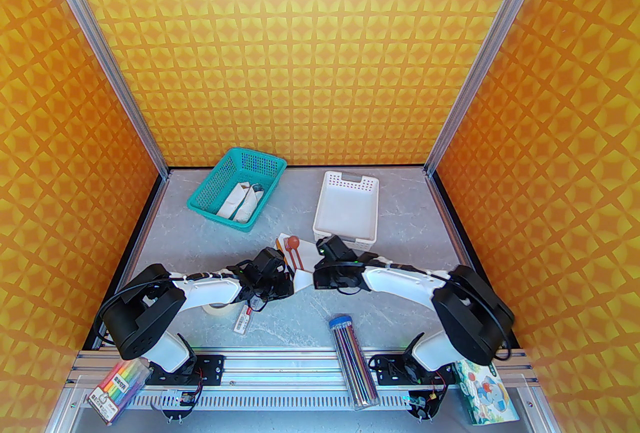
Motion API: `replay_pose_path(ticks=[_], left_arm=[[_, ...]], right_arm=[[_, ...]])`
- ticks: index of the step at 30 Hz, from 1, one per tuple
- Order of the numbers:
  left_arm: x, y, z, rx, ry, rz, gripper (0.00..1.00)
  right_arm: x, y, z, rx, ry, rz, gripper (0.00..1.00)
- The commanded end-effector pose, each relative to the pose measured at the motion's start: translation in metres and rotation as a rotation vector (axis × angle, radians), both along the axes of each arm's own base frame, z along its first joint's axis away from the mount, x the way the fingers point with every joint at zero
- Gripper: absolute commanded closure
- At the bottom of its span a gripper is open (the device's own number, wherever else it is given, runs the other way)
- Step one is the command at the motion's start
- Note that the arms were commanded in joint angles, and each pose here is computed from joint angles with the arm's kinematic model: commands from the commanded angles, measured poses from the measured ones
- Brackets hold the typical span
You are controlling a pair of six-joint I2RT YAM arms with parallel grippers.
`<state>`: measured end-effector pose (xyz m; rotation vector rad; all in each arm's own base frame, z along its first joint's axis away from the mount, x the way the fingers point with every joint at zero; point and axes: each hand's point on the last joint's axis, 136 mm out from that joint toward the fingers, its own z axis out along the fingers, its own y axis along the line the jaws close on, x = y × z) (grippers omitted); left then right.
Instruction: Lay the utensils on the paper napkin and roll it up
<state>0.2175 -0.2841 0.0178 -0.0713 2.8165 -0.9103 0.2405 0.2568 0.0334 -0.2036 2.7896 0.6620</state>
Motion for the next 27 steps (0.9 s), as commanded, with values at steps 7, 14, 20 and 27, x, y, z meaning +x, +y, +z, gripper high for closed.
replay_pose_path(ticks=[7, 14, 20, 27], left_arm=[[-0.007, 0.019, -0.017, 0.088, 0.058, 0.032, 0.99], [-0.008, 0.019, -0.017, 0.088, 0.062, 0.036, 0.99], [-0.009, 0.020, -0.018, 0.092, 0.066, 0.037, 0.99], [-0.008, 0.020, -0.018, 0.093, 0.068, 0.037, 1.00]], right_arm=[[0.014, 0.014, 0.000, 0.021, -0.030, -0.011, 1.00], [0.015, 0.004, -0.007, -0.044, -0.029, -0.016, 1.00], [0.014, -0.009, -0.015, -0.112, -0.020, -0.034, 1.00], [0.013, -0.017, -0.023, -0.149, -0.002, -0.048, 1.00]])
